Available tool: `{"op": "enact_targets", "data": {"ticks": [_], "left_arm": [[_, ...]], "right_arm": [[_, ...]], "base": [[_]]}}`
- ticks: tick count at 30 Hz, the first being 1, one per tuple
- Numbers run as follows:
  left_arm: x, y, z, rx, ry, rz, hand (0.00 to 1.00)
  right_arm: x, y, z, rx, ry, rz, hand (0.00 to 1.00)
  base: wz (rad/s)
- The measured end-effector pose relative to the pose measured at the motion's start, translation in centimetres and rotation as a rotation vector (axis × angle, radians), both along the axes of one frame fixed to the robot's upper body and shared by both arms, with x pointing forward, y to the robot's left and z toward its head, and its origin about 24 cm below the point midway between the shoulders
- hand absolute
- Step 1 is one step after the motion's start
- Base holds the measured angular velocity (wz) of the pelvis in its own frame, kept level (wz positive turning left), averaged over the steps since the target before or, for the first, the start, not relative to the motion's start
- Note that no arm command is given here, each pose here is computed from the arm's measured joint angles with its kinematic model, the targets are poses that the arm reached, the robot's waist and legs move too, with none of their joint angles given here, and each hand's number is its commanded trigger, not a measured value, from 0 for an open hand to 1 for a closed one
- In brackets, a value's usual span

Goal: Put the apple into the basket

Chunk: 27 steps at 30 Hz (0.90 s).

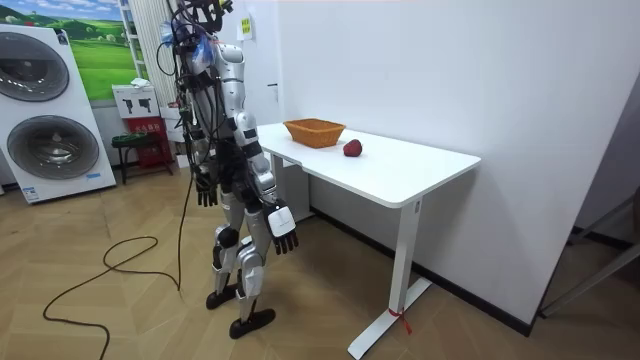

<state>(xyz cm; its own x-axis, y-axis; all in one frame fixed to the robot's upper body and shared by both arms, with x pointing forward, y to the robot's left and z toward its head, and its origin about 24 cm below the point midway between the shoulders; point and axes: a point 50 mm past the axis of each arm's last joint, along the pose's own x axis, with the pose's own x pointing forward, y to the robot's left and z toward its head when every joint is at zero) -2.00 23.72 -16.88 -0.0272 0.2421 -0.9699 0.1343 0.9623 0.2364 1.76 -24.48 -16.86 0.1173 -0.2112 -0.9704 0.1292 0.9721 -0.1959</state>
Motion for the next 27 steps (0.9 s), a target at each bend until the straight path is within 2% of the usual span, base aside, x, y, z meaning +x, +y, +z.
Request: {"op": "enact_targets", "data": {"ticks": [7, 9, 12, 15, 18, 21, 24, 27], "left_arm": [[0.0, -0.1, 0.0, 0.000, 0.000, 0.001, 0.00], [0.0, -0.1, -0.1, 0.002, 0.004, 0.003, 0.00], [0.0, -0.1, -0.1, 0.016, -0.001, 0.008, 0.00], [0.0, 0.1, 0.0, 0.023, -0.020, 0.055, 0.00], [-1.1, 1.0, 0.4, 0.059, -0.066, 0.195, 0.00], [-1.7, 2.1, 0.8, 0.112, -0.106, 0.271, 0.00], [-1.6, 3.4, 1.3, 0.169, -0.139, 0.274, 0.00], [-1.2, 4.1, 1.6, 0.188, -0.165, 0.264, 0.00]], "right_arm": [[0.1, -0.1, 0.0, -0.021, -0.004, -0.027, 0.00], [-0.1, 0.0, 0.0, -0.028, -0.006, -0.068, 0.00], [-0.4, 0.1, -0.1, -0.033, -0.026, -0.234, 0.00], [-0.1, -0.5, 0.1, -0.050, -0.076, -0.487, 0.00], [1.3, -3.1, 1.2, -0.077, -0.254, -0.994, 0.00], [2.7, -6.3, 2.9, -0.121, -0.416, -1.332, 0.00], [4.1, -9.2, 5.1, -0.186, -0.558, -1.530, 0.00], [5.2, -10.7, 6.9, -0.256, -0.620, -1.568, 0.00]], "base": [[0.00], [0.00], [0.00], [-0.03], [0.03], [-0.14], [0.04], [-0.04]]}}
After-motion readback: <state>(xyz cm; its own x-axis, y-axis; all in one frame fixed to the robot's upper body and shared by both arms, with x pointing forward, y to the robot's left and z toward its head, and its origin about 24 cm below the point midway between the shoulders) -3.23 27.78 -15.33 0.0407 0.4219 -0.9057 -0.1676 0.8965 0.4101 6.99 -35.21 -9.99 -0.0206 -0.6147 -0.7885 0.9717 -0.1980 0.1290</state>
